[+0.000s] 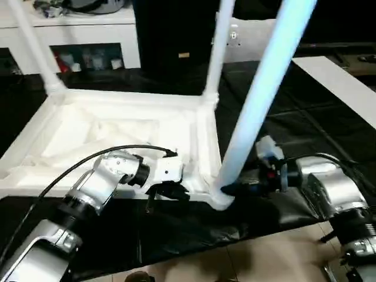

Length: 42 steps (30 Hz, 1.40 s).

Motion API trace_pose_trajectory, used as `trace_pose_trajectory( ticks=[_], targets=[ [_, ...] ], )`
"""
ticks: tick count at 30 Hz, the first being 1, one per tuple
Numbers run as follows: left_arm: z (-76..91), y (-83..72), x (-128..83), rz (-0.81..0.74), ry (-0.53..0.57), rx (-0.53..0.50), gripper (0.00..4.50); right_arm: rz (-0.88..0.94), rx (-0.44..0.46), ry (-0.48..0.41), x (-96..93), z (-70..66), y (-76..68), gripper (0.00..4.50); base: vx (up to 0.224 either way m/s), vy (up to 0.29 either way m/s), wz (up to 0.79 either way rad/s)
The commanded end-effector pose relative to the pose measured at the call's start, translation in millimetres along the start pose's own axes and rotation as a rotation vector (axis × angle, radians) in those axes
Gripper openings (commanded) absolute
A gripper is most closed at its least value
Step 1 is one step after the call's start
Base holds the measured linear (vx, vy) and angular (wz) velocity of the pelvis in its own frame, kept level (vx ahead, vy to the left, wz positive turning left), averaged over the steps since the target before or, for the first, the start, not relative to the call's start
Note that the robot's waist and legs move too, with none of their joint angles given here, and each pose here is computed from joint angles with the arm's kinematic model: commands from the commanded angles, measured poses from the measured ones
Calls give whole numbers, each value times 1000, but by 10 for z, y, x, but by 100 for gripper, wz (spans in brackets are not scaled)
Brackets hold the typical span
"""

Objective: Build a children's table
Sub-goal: Rotate leg to tighten

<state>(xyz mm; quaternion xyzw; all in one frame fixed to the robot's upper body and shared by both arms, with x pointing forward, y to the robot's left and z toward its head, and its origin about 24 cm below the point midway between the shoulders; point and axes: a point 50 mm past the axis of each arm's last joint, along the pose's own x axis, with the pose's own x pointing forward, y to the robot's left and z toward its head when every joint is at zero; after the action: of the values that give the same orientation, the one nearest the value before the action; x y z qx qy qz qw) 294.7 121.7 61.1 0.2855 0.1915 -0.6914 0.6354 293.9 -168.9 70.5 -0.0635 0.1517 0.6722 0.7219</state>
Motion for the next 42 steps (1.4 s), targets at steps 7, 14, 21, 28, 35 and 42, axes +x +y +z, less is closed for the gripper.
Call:
trace_pose_trajectory(
  ticks=[7, 14, 21, 28, 35, 42],
  targets=[
    [72, -13, 97, -94, 4, 51, 0, 81, 23, 9, 17, 17, 19, 212, 0, 0, 0],
    [72, -10, 113, -50, -42, -28, 0, 65, 72, -50, 75, 23, 56, 197, 0, 0, 0],
    [292, 157, 233, 234, -174, -237, 0, -383, 214, -140, 396, 59, -211, 196, 0, 0, 0],
    [439, 344, 386, 512, -158, -352, 0, -746, 292, -111, 720, 62, -438, 196, 0, 0, 0],
    [376, 368, 329, 562, -93, -318, 0, -744, 247, -225, 696, 154, -433, 307, 0, 0, 0],
    [226, 240, 245, 448, -115, -207, 0, -601, 97, -241, 271, 91, -307, 351, 0, 0, 0]
  ],
)
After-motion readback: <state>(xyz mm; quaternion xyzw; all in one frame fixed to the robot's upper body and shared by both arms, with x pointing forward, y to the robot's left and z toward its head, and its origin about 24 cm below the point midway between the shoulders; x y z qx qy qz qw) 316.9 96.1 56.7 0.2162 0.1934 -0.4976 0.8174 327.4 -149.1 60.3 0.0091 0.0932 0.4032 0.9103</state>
